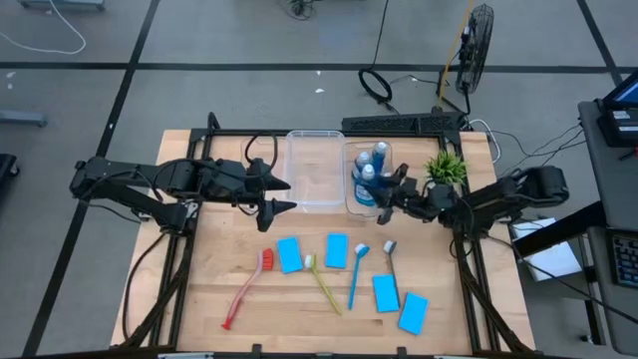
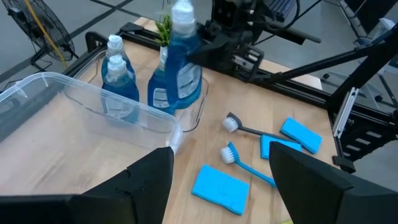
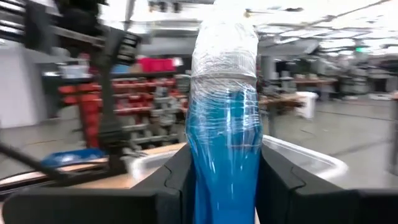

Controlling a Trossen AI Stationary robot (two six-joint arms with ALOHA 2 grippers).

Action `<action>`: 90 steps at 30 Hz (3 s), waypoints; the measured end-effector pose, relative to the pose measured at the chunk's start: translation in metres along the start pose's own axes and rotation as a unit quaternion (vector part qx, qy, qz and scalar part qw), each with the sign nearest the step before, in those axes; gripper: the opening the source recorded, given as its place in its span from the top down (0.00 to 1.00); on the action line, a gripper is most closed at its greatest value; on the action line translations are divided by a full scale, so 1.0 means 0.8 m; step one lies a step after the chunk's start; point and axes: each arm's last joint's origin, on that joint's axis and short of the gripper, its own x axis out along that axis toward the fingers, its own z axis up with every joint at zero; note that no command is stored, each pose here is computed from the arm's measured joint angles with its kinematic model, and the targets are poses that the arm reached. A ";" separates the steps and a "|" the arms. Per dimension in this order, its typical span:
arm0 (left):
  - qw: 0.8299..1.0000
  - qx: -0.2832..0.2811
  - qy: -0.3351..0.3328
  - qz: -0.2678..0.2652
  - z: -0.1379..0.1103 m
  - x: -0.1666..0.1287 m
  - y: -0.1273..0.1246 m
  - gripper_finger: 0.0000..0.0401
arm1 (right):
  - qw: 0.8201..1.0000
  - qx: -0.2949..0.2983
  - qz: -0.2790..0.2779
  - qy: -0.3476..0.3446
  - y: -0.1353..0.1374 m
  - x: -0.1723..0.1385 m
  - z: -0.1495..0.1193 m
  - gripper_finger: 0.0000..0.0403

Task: Pick & Place Kitchen Sink Supplies
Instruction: Put the blue dishwashing liquid into the right transparent bin

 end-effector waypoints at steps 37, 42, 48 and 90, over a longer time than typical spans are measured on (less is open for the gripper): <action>0.999 0.026 0.003 0.025 0.003 0.002 0.016 0.34 | 0.994 -0.024 -0.079 0.078 0.017 -0.005 -0.043 0.73; 0.999 0.023 0.001 0.031 0.005 0.003 0.020 0.34 | 0.992 -0.015 -0.081 0.091 0.017 -0.006 -0.047 0.73; 0.999 0.021 -0.001 0.034 0.006 0.003 0.022 0.34 | 0.991 -0.015 -0.082 0.108 0.019 -0.002 -0.050 0.73; 0.998 0.043 0.002 0.034 0.006 0.003 0.023 0.34 | 0.991 -0.003 -0.031 0.132 0.025 0.003 -0.053 0.55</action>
